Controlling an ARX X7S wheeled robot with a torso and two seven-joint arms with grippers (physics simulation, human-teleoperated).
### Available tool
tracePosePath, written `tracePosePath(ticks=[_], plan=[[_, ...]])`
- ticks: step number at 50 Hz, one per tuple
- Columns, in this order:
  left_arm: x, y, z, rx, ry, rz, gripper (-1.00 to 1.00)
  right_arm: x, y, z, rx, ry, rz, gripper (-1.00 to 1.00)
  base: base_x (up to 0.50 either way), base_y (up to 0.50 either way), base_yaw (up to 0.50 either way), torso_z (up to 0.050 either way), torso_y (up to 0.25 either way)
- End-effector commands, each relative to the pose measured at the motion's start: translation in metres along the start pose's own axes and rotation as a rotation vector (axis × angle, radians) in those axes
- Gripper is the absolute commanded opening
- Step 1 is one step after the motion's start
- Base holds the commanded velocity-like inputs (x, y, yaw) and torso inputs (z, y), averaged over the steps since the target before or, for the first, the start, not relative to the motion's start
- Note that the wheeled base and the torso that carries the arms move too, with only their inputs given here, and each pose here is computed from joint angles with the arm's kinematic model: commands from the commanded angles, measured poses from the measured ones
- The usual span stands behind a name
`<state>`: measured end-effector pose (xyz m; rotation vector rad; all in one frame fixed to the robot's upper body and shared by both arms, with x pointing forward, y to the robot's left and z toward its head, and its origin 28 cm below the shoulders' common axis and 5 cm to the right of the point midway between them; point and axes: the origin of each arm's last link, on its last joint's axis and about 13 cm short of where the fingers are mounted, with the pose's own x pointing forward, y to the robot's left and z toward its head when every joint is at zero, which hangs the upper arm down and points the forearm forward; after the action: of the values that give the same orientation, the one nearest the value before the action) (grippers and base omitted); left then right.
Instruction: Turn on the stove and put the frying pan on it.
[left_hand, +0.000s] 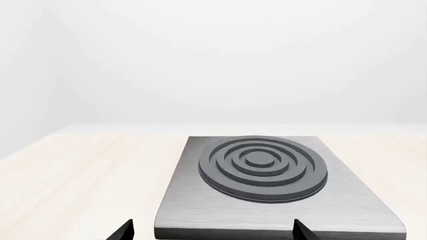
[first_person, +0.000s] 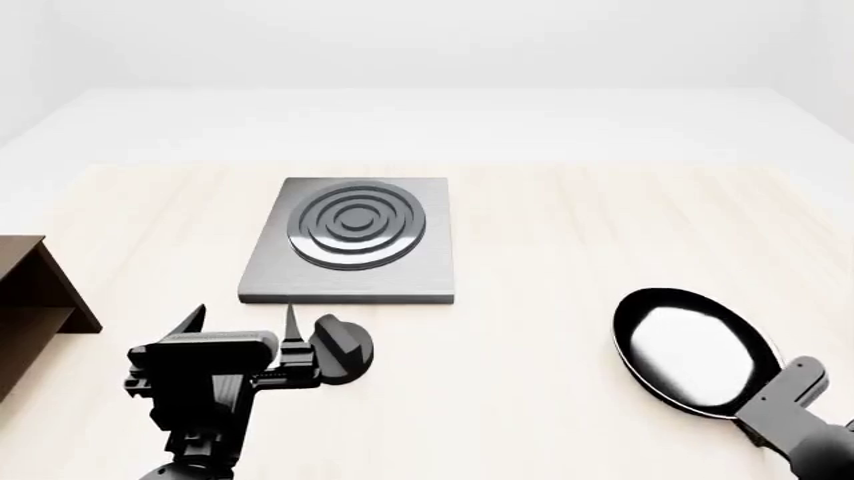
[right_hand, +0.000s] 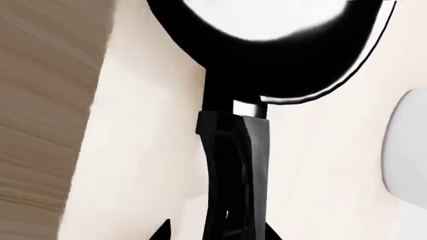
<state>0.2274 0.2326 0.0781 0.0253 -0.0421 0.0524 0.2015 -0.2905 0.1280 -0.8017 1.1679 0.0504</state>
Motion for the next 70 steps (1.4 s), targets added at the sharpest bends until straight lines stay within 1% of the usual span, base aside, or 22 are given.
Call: tracePosePath(ticks=[1,7,10,13,23,28,34,43,47,55,61,65,70], plan=[[0.000,0.000,0.000,0.006,-0.001,0.000,1.00,0.021,0.010,-0.008,-0.030,-0.002,-0.179,-1.00,0.00,0.00,0.00,0.000,0.000],[0.000,-0.001,-0.001,0.005,0.001,-0.001,1.00,0.020,0.011,-0.006,-0.040,-0.021,-0.181,-1.00,0.00,0.00,0.00,0.000,0.000],[0.000,0.000,-0.001,0.004,0.001,0.001,1.00,0.012,0.007,-0.002,-0.035,-0.054,-0.179,-1.00,0.00,0.00,0.00,0.000,0.000],[0.000,0.000,-0.001,0.004,0.001,0.001,1.00,0.011,0.007,0.001,-0.041,-0.076,-0.179,-1.00,0.00,0.00,0.00,0.000,0.000],[-0.001,0.000,-0.001,0.005,0.000,0.002,1.00,-0.011,0.001,0.012,-0.049,-0.175,-0.180,-1.00,0.00,0.00,0.00,0.000,0.000],[-0.001,0.000,0.000,0.004,-0.002,0.002,1.00,-0.030,-0.007,0.020,-0.052,-0.247,-0.189,-1.00,0.00,0.00,0.00,0.000,0.000],[-0.001,0.001,0.001,0.001,-0.004,0.004,1.00,-0.045,-0.013,0.028,-0.049,-0.298,-0.194,-1.00,0.00,0.00,0.00,0.000,0.000],[-0.001,0.002,0.001,-0.002,-0.007,0.007,1.00,-0.063,-0.023,0.037,-0.033,-0.362,-0.209,-1.00,0.00,0.00,0.00,0.000,0.000],[-0.001,0.002,0.002,0.000,-0.009,0.008,1.00,-0.064,-0.025,0.040,-0.028,-0.377,-0.216,-1.00,0.00,0.00,0.00,0.000,0.000],[-0.001,0.003,0.004,-0.001,-0.013,0.009,1.00,-0.082,-0.036,0.052,-0.008,-0.435,-0.266,-1.00,0.00,0.00,0.00,0.000,0.000],[-0.001,0.003,0.005,0.000,-0.015,0.012,1.00,-0.092,-0.040,0.057,-0.002,-0.462,-0.287,-1.00,0.00,0.00,0.00,0.000,0.002],[-0.001,0.003,0.005,-0.002,-0.016,0.012,1.00,-0.102,-0.047,0.066,0.018,-0.506,-0.308,-1.00,0.00,0.00,0.00,0.000,0.003],[-0.001,0.004,0.006,-0.001,-0.018,0.012,1.00,-0.106,-0.050,0.077,0.033,-0.547,-0.324,-1.00,0.00,0.00,0.00,0.000,0.002]])
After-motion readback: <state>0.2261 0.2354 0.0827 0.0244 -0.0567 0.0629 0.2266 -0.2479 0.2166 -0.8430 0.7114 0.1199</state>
